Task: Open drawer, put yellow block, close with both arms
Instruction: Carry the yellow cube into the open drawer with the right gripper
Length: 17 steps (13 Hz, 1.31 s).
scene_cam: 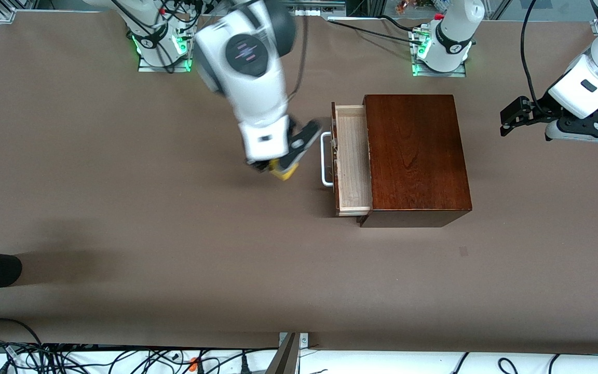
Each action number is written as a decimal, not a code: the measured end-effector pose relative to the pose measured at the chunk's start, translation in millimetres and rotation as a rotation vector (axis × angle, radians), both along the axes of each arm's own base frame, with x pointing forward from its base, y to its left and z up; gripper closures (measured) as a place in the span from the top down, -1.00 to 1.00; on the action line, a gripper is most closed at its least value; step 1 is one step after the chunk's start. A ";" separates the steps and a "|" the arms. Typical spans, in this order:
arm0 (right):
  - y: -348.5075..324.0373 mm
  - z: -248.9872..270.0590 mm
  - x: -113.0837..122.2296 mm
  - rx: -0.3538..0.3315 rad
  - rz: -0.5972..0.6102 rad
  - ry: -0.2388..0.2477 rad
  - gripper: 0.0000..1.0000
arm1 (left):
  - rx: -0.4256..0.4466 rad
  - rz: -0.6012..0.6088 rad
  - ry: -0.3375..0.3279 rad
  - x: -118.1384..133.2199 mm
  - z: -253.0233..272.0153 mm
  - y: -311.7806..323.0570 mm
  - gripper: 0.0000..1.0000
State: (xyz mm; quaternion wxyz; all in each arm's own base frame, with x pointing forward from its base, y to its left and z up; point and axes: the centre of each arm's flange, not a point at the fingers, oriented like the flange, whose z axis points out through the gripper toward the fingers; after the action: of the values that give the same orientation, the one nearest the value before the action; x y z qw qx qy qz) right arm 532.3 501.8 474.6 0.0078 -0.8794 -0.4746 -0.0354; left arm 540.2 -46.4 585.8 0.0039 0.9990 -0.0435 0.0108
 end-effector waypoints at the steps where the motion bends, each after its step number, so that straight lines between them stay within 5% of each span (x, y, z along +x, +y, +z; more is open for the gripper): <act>1: 22.2 0.1 -14.8 0.013 0.038 -0.002 0.11 | 0.000 0.000 0.001 -0.1 -0.1 0.0 1.00; 8: 116.8 -29.7 -100.4 0.025 0.265 -0.020 0.11 | 0.000 0.001 0.002 -0.2 -0.2 0.3 1.00; 17: 144.1 -109.1 -100.4 0.017 0.425 -0.057 0.11 | 0.000 0.001 0.002 -0.2 -0.2 0.3 1.00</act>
State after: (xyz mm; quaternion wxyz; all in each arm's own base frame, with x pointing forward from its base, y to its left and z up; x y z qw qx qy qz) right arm 431.9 646.0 365.5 0.0091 -0.7582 -0.6490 -0.0621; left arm 540.0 -46.0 585.6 0.0039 0.9990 -0.0432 0.0097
